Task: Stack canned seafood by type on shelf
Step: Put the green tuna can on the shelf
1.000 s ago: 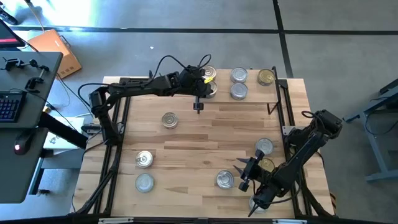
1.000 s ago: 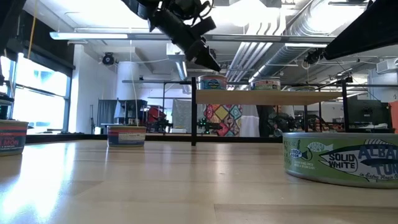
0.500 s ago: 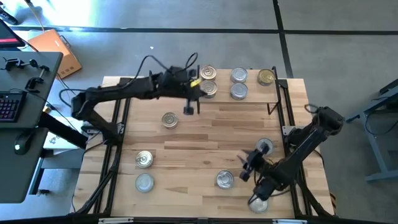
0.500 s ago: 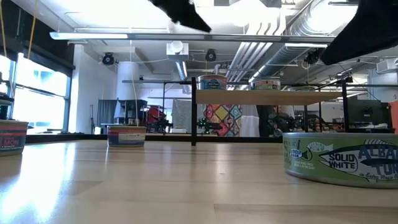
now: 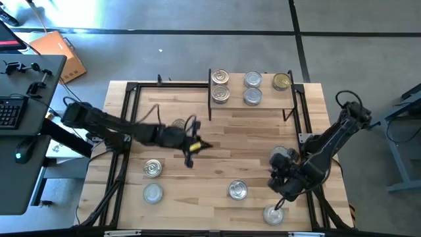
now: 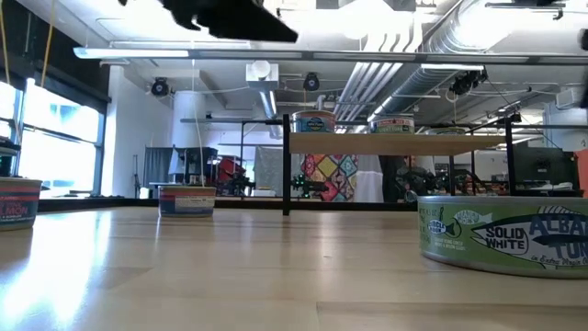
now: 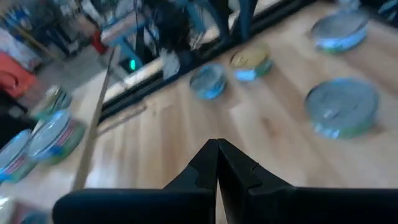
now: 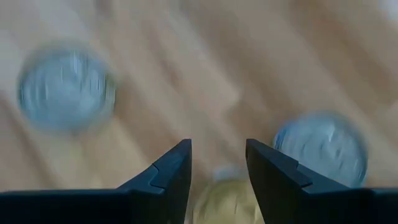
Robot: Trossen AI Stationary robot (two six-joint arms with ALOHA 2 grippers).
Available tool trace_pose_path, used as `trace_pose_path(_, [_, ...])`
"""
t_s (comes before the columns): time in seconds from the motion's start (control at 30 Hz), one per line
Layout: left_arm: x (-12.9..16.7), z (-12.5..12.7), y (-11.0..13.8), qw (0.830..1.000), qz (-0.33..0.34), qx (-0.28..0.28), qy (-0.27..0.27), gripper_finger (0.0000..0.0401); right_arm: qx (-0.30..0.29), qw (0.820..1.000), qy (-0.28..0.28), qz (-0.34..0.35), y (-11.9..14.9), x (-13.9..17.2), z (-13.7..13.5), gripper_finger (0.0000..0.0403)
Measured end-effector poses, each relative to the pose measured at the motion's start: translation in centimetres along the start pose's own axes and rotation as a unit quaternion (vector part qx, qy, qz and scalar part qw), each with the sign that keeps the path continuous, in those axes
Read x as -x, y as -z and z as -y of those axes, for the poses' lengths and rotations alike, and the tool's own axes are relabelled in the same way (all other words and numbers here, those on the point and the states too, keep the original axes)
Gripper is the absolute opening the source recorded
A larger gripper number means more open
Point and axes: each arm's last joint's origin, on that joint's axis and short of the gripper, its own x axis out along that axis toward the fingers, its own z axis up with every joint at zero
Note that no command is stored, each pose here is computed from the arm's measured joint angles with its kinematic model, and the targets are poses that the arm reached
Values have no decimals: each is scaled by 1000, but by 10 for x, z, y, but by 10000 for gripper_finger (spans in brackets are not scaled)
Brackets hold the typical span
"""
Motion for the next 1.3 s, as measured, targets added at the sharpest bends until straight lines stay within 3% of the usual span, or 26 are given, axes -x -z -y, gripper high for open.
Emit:
trace_pose_path(0.13, [-4,36,12,999,37,8,20,0,77,993,-40,-77,20,-2,-15,130])
trace_pose_path(0.23, [-7,56,19,997,68,10,27,0,115,990,-54,-65,37,-3,-25,119])
trace_pose_path(0.37, [-16,73,29,996,86,15,25,0,120,992,-38,-11,61,-9,-34,118])
trace_pose_path(0.6, [-36,87,46,996,71,44,31,0,167,983,-12,69,99,-25,-44,198])
trace_pose_path(0.8, [-48,95,55,995,82,55,27,0,203,969,77,119,120,-51,-41,229])
trace_pose_path(1.07, [-51,97,58,994,81,71,29,0,223,953,142,146,139,-81,-40,192])
trace_pose_path(1.3, [-51,97,57,993,83,73,28,0,212,950,170,154,143,-87,-37,111])
